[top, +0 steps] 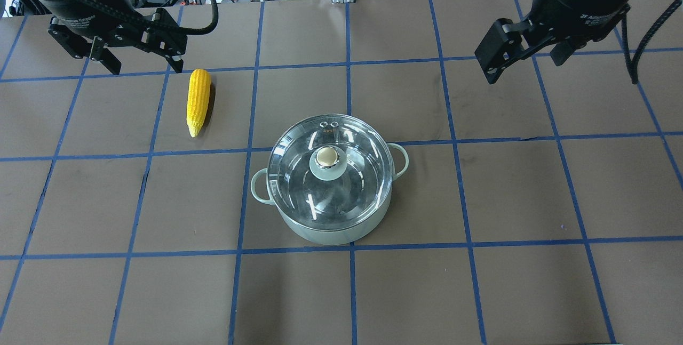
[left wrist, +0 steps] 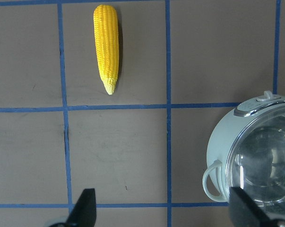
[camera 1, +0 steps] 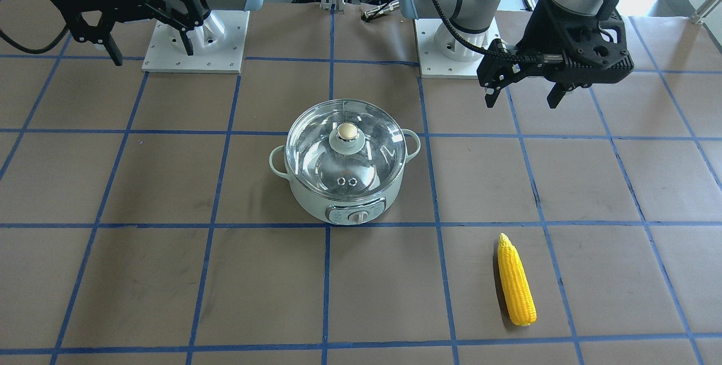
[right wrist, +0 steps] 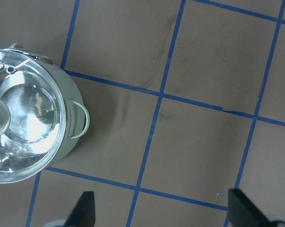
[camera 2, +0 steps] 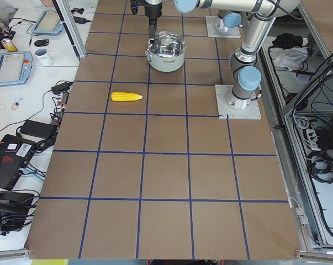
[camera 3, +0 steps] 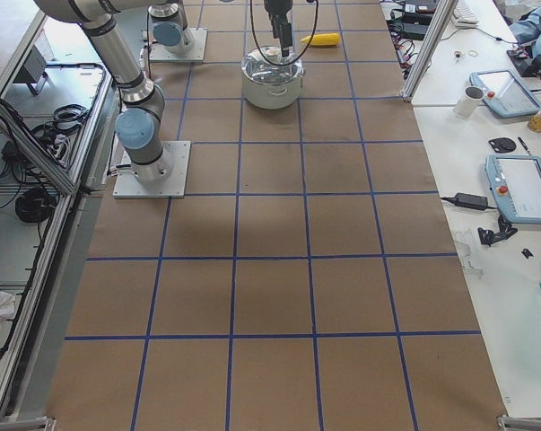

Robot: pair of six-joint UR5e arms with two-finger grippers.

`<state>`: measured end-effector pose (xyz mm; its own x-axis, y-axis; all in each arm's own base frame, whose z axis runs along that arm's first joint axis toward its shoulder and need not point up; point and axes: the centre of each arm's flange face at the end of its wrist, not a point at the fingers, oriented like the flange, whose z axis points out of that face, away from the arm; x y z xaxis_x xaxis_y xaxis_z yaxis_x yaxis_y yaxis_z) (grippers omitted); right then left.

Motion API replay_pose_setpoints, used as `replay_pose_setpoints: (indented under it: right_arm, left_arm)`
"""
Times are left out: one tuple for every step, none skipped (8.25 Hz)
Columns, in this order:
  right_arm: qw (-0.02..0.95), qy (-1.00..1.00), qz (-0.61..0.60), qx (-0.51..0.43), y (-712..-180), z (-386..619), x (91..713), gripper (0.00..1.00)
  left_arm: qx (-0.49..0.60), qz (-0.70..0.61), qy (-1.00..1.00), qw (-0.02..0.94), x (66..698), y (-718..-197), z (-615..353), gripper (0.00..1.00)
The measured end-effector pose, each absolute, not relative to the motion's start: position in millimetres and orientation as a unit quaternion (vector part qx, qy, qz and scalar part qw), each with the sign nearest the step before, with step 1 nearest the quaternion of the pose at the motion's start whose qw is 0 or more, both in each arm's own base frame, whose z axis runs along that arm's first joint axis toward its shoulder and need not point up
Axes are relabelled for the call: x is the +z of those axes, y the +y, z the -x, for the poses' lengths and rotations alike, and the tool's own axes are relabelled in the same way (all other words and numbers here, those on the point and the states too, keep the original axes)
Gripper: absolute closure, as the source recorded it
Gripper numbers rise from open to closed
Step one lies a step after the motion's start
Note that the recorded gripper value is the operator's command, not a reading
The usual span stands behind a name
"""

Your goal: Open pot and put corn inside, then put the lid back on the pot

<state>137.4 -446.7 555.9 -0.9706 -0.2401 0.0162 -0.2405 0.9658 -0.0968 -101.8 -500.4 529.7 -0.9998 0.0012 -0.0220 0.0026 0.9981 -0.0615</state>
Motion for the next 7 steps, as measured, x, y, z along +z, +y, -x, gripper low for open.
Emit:
replay_pose_setpoints:
  right_arm:
    - [0.002,-0.991,-0.121,0.048,-446,-138,556,0.0]
    - [0.001,-0.992,-0.12,0.048,-445,-138,556,0.0]
    - [0.0,-0.992,-0.118,0.048,-444,-139,557,0.0]
    - [0.001,-0.992,-0.113,0.048,-444,-139,557,0.0]
    - [-0.001,-0.994,-0.1,0.048,-444,-140,557,0.0]
    - [-0.002,-0.996,-0.081,0.048,-445,-140,556,0.0]
    - [-0.003,-0.997,-0.054,0.048,-446,-141,557,0.0]
  left_arm:
    - [-0.031,-0.001,0.999,0.011,529,-500,102,0.0]
    - [-0.03,-0.003,0.999,0.011,529,-501,102,0.0]
    - [-0.029,-0.008,0.999,0.011,526,-503,101,0.0]
    - [-0.029,-0.021,0.999,0.011,521,-508,99,0.0]
    - [-0.038,-0.042,0.998,0.013,516,-517,95,0.0]
    - [-0.045,-0.063,0.997,0.016,505,-532,89,0.0]
    - [-0.048,-0.069,0.996,0.018,490,-550,77,0.0]
